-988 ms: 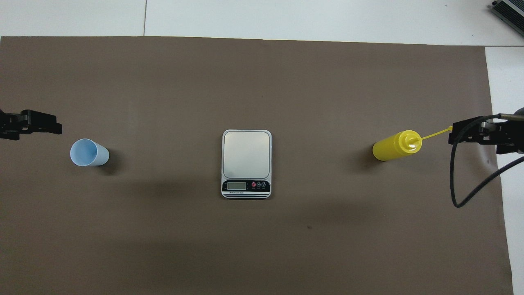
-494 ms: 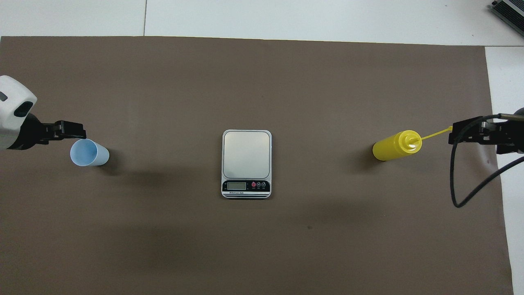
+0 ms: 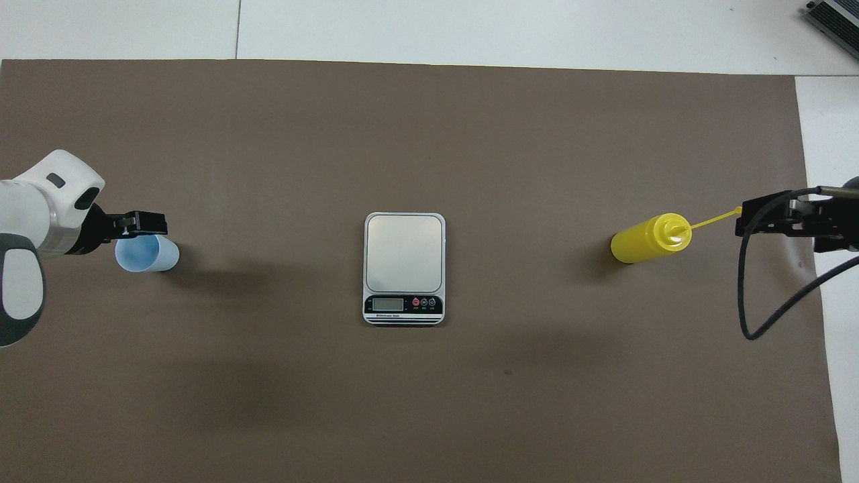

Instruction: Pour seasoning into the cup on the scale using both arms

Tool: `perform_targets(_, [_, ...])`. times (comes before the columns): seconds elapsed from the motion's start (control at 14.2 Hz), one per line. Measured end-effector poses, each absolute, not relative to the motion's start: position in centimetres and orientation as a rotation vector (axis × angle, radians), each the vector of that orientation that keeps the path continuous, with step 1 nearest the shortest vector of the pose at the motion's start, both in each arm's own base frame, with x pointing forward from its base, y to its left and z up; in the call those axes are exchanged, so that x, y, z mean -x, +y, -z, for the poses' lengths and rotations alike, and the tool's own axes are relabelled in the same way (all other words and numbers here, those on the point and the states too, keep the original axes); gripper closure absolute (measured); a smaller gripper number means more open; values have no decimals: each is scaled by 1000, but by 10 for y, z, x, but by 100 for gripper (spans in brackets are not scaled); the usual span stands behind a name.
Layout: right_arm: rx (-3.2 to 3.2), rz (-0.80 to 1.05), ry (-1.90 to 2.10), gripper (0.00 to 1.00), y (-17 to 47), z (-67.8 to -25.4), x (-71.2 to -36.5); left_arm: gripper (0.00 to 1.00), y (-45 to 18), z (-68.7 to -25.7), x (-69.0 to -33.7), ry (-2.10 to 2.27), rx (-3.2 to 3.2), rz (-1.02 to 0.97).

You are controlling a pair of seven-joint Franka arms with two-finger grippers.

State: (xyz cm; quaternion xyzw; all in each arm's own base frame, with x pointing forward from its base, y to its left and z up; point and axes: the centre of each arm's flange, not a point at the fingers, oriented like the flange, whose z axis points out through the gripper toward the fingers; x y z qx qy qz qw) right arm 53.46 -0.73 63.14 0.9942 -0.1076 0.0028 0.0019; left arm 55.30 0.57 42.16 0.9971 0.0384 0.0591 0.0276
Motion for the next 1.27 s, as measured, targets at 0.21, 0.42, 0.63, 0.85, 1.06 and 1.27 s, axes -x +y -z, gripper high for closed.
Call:
perform_targets(0.21, [-3119, -9, -337, 0, -7, -631, -535, 0, 5, -412, -553, 118, -3080, -188])
perform_targets(0.42, [-3119, -9, -337, 0, -7, -631, -535, 0, 2, -402, -550, 111, -3082, -169])
perform_targets(0.63, [-3119, -9, -338, 0, -7, -631, -535, 0, 2, -384, -543, 113, -3085, -159])
perform_targets(0.85, [-3119, -9, -337, 0, -7, -631, -535, 0, 1, -371, -537, 113, -3087, -147])
perform_targets(1.06, [-3119, -9, -338, 0, -7, -631, -535, 0, -5, -365, -534, 97, -3088, -139])
perform_targets(1.27, [-3119, -9, -337, 0, -7, -631, -535, 0, -7, -362, -534, 90, -3089, -142])
